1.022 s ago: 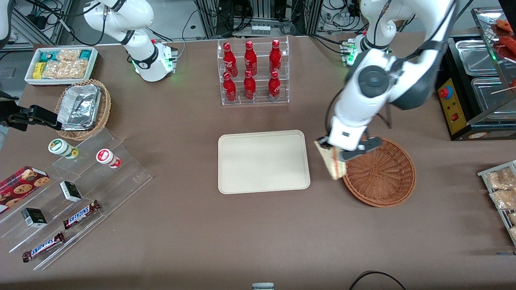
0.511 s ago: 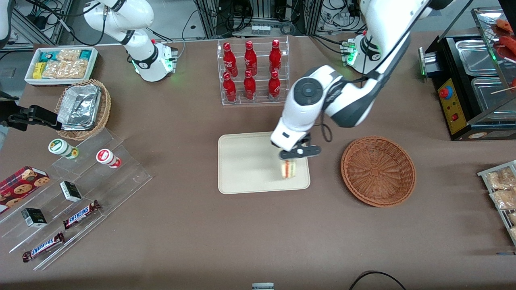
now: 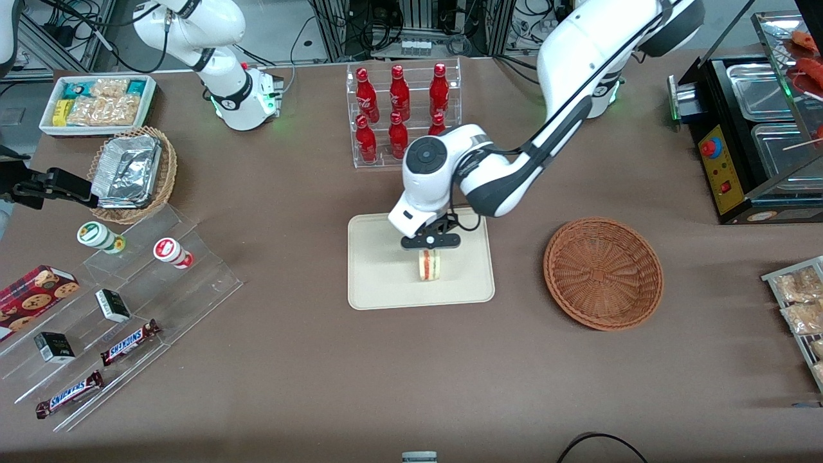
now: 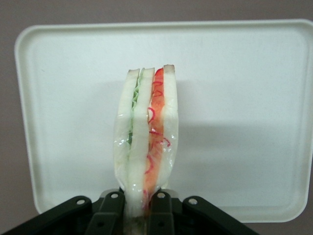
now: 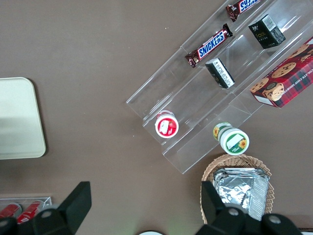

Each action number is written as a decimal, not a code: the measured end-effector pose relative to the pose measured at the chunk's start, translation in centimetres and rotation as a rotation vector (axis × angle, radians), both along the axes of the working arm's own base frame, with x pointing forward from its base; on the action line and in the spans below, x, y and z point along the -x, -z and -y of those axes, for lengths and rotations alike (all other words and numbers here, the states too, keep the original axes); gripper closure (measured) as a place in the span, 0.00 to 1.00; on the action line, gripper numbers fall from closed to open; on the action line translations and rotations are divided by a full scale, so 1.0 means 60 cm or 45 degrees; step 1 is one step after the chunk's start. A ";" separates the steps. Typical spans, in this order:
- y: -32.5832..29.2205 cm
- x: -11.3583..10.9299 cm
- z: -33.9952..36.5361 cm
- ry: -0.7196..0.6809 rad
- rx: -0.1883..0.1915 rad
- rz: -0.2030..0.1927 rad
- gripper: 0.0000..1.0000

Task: Place sandwich from basket to tray
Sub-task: 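Lower the sandwich onto the tray and open the left gripper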

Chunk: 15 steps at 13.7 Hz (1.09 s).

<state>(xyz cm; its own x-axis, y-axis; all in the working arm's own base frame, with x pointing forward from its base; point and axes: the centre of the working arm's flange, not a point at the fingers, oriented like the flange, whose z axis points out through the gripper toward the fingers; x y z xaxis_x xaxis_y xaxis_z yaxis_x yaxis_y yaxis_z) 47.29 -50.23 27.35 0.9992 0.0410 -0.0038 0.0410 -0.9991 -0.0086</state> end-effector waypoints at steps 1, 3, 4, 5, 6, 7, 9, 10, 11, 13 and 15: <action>0.012 0.004 0.009 -0.002 0.001 -0.010 0.83; 0.026 0.005 0.020 -0.002 0.004 -0.021 0.83; 0.032 0.006 0.023 -0.006 0.001 -0.019 0.83; 0.039 0.008 0.026 -0.015 -0.010 -0.008 0.83; 0.047 0.010 0.028 -0.025 -0.025 0.007 0.83; 0.055 0.011 0.029 -0.032 -0.039 0.021 0.83; 0.068 0.013 0.029 -0.037 -0.053 0.026 0.83; 0.070 0.013 0.030 -0.038 -0.049 0.026 0.83; 0.070 0.012 0.031 -0.040 -0.043 0.029 0.84; 0.068 0.012 0.033 -0.043 -0.036 0.034 0.78; 0.065 0.010 0.035 -0.041 -0.035 0.046 0.58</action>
